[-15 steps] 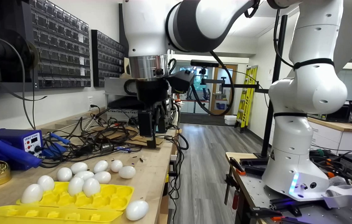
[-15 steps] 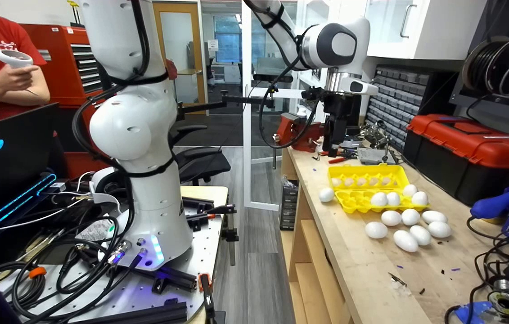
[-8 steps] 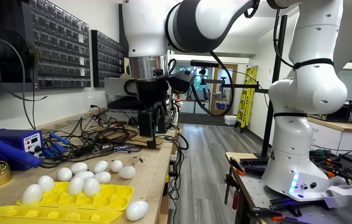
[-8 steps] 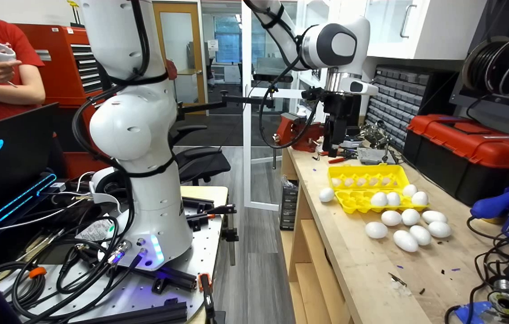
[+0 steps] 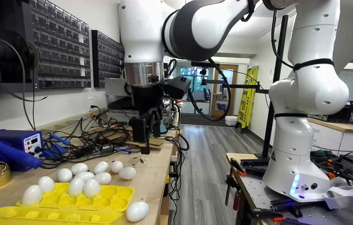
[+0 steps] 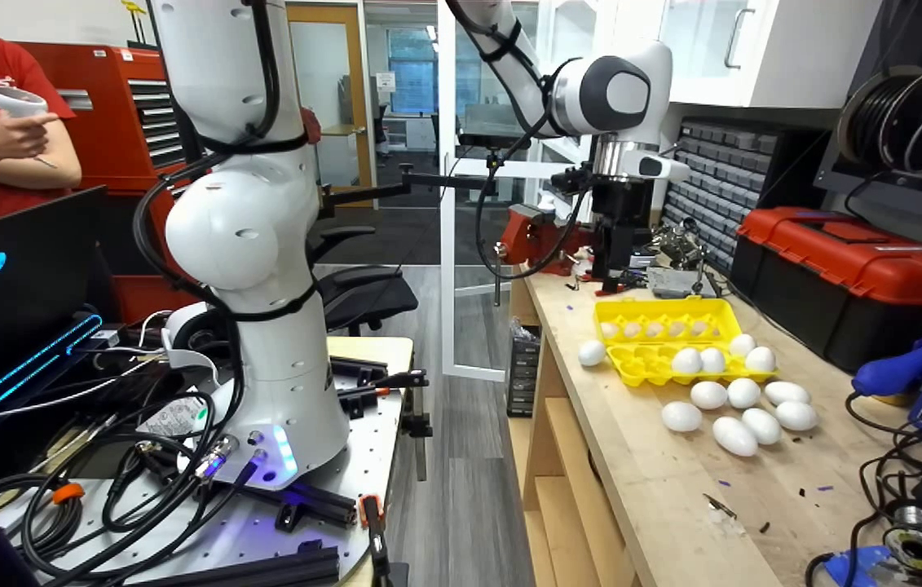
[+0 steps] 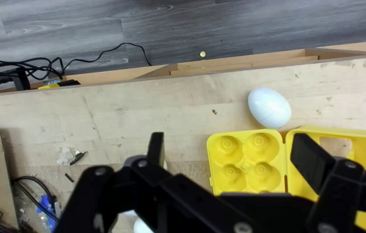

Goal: Remove an egg from the crate and put it on the table

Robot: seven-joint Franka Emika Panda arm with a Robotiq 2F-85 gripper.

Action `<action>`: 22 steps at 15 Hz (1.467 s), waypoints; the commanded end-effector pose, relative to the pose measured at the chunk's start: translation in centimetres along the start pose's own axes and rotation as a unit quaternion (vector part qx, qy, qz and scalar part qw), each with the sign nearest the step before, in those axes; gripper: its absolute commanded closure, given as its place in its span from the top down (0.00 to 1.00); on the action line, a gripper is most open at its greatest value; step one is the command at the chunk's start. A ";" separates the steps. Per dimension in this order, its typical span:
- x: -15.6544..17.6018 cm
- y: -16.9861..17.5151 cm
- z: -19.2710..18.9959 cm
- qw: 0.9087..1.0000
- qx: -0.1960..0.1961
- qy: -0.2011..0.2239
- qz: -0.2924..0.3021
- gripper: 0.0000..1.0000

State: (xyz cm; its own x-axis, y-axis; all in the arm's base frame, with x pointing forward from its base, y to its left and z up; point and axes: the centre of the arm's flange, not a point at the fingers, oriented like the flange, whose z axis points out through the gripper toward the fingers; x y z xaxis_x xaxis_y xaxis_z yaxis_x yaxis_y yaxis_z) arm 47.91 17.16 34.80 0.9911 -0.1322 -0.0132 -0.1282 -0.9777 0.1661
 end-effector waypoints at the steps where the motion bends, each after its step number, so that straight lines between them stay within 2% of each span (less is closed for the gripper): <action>1: 2.0 -1.0 0.6 1.000 0.005 0.020 0.013 1.00; 7: 4.7 -1.5 2.0 0.999 0.024 0.033 0.027 1.00; 15: 7.8 -3.1 4.4 0.998 0.020 0.060 0.007 1.00; 22: 10.3 -4.4 7.3 0.998 0.023 0.062 0.000 1.00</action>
State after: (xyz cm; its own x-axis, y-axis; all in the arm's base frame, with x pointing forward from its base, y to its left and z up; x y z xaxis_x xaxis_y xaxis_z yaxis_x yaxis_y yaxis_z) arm 56.75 18.71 27.55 0.9912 -0.1033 0.0831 -0.1127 -0.9867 0.1175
